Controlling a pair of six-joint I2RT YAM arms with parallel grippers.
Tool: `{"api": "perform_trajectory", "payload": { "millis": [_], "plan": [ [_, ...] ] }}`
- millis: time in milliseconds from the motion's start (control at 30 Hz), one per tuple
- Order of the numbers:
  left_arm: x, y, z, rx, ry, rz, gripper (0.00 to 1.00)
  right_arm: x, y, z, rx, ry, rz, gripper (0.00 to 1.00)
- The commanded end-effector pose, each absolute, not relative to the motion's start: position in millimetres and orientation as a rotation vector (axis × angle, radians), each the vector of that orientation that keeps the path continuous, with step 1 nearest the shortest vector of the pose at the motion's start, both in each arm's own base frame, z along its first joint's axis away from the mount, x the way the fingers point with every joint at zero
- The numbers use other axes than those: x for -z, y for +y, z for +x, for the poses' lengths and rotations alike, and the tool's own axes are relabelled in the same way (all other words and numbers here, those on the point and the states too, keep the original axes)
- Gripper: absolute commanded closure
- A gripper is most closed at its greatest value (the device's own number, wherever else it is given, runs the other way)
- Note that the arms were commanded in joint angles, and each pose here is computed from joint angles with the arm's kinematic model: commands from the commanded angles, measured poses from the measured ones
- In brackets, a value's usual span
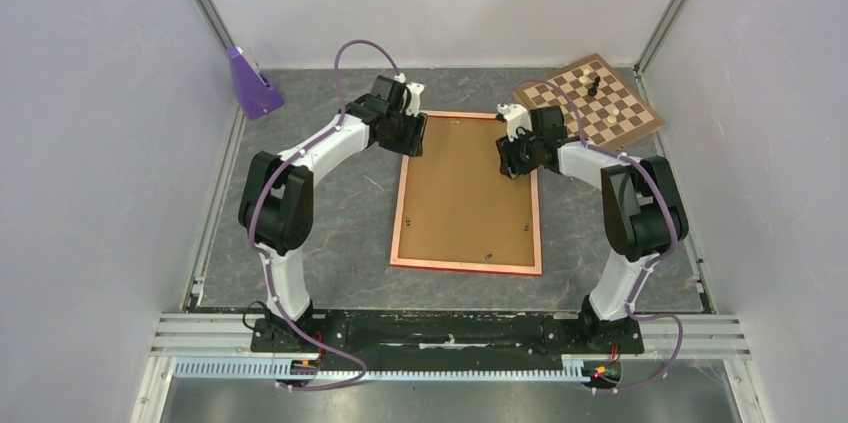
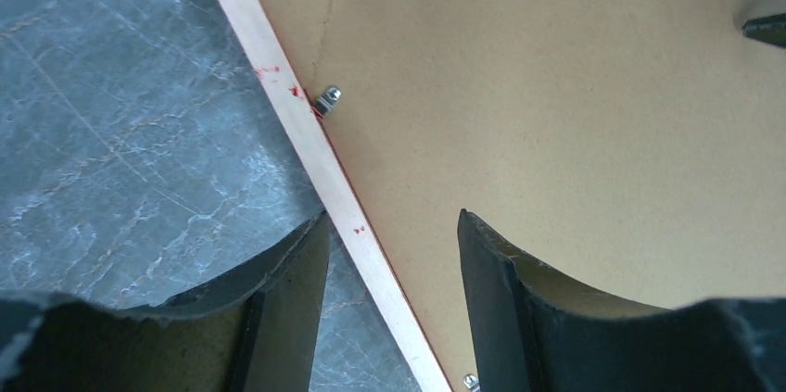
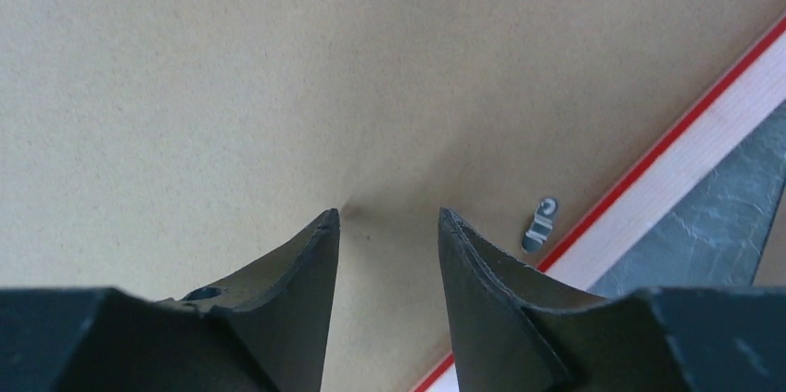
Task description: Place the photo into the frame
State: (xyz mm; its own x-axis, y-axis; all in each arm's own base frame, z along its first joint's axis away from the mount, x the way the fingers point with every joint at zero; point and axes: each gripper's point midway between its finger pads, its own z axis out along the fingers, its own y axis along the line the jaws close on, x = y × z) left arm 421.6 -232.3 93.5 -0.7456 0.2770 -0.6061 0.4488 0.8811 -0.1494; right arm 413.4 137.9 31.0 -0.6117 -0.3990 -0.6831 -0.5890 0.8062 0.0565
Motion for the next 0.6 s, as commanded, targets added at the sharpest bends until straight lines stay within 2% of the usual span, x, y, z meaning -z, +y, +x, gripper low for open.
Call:
{"api": "perform_trajectory", "payload": {
  "millis": [0,233,567],
  "plan": [
    [-100,-245,411,0.462,2.432,0.660,0.40,-56,132,413,-0.289,2.288,-0.755,0.53],
    [-90,-272,399,0.500,2.452,0.741,0.41,-44,120,414,-0.204,2.348,-0.760,0.53],
    [-54,-302,376,0.423,2.498,0.906,0.43,-40,107,424,-0.098,2.405,-0.761,0.55]
  ]
}}
